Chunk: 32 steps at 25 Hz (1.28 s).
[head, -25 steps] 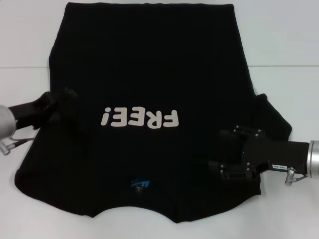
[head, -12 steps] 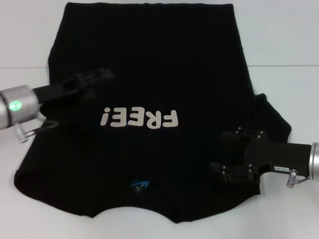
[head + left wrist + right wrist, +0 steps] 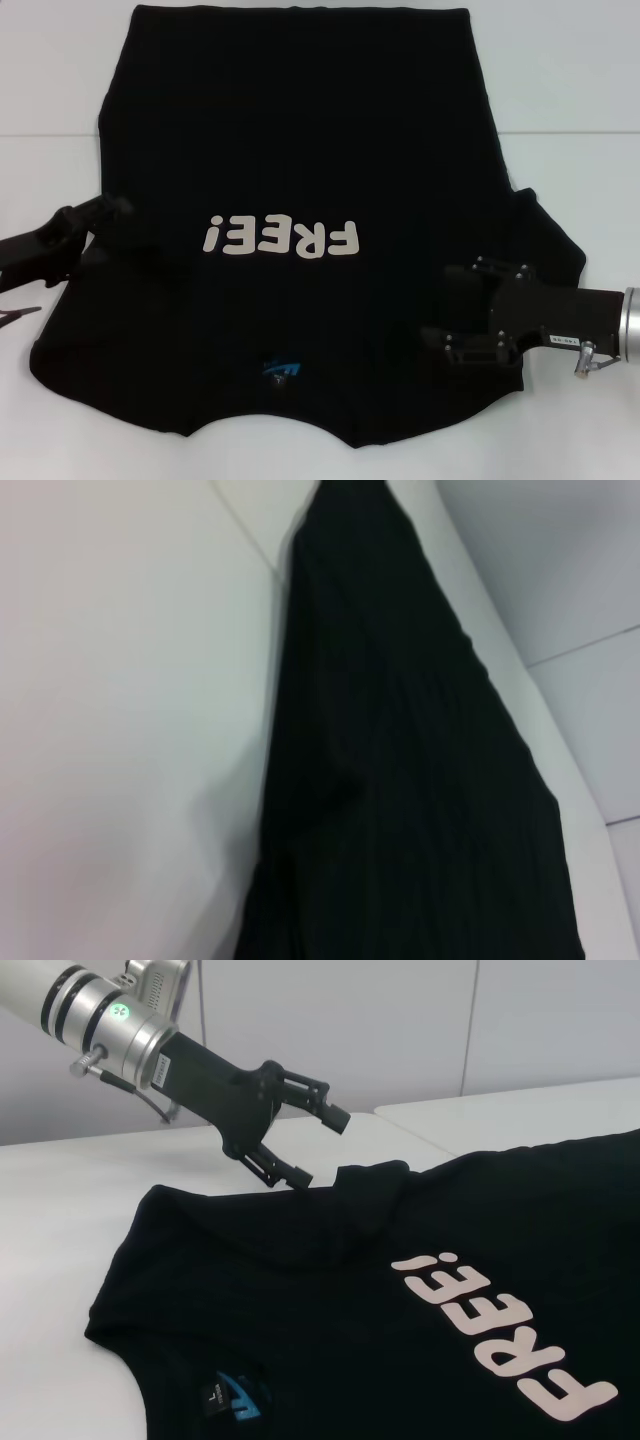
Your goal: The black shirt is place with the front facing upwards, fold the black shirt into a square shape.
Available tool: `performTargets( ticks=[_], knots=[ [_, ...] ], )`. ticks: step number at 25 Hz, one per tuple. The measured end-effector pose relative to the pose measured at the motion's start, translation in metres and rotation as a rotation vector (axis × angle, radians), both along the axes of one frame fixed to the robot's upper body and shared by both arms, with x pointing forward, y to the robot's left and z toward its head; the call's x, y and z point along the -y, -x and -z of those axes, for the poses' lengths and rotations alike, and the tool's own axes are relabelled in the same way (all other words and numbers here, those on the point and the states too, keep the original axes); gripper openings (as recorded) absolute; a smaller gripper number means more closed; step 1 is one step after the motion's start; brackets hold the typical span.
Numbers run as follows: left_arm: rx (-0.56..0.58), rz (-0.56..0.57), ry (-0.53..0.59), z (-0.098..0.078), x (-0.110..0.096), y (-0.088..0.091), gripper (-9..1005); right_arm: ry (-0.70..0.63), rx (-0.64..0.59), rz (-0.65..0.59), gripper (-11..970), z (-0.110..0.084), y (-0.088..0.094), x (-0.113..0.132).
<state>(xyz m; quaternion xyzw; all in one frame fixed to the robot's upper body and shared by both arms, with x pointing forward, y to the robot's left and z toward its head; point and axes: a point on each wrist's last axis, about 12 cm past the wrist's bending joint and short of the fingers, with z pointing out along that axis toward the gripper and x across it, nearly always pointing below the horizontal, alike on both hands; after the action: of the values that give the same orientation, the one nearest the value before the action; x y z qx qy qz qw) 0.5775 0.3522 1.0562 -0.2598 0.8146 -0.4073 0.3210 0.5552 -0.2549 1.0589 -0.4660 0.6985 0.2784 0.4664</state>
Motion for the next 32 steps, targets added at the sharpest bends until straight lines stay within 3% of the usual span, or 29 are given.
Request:
performTargets(
  ticks=[13,24,32],
  knots=[
    [-0.040,0.004,-0.030,0.010,0.025,-0.012,961,0.001,-0.004,0.001,914,0.001,0.001,0.001],
    [-0.044,-0.032,-0.046,0.012,0.027,-0.016,961,0.000,-0.005,0.001,914,0.001,0.002,0.002],
    [-0.020,-0.054,-0.095,0.005,0.034,-0.032,960,-0.007,-0.007,-0.007,914,0.001,0.003,0.000]
  ],
)
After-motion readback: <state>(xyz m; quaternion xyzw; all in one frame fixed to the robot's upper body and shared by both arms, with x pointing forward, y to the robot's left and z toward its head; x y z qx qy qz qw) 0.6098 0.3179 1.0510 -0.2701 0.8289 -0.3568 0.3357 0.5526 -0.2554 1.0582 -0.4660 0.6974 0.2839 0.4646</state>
